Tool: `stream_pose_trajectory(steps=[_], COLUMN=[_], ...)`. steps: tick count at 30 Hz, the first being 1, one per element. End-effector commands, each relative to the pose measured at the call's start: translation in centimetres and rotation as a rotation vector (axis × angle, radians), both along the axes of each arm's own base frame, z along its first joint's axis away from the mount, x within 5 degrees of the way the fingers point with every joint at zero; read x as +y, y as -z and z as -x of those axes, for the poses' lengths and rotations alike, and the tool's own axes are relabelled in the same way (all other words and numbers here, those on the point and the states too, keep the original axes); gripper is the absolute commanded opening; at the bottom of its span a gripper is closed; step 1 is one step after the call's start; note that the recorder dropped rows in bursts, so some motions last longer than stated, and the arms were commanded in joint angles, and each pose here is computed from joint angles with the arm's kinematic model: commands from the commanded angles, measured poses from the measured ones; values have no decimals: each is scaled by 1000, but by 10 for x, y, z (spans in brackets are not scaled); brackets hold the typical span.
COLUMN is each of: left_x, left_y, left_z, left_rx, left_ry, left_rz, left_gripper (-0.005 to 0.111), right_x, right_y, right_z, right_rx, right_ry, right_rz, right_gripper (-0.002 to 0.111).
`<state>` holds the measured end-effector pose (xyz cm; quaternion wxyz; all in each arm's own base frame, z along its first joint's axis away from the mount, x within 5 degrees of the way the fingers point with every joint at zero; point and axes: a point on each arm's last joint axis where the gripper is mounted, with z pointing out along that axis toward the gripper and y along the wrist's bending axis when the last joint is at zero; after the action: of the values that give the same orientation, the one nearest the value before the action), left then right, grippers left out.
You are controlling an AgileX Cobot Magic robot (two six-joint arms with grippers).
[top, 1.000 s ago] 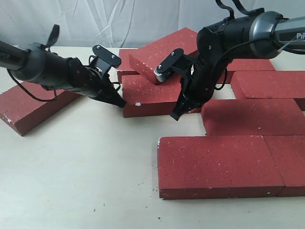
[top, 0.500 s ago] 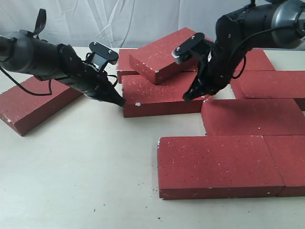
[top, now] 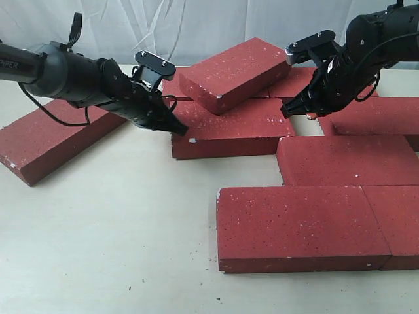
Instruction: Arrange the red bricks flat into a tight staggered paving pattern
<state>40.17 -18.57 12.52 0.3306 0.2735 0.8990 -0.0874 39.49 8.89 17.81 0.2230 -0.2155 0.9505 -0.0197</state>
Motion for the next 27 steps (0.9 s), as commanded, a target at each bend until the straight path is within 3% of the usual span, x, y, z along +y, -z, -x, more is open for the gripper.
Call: stream_pose_trajectory(steps=[1,17,27], left_x=[-15,-45,-47], left_y=[6,6,10], left_z=[-3,4,5], left_rx=[-3,-57,-33], left_ry=[-1,-13,-38], left_rz=[22,77,97], left_gripper=[0,0,0], right_x=[-3,-3,-3], right_y=[-4,-4,-4], right_z=[0,-1,-1], right_rx=[-20,-25,-25], right_ry=[8,7,7], right_rz=[-6,-7,-7], right_gripper=[-1,-1,-1])
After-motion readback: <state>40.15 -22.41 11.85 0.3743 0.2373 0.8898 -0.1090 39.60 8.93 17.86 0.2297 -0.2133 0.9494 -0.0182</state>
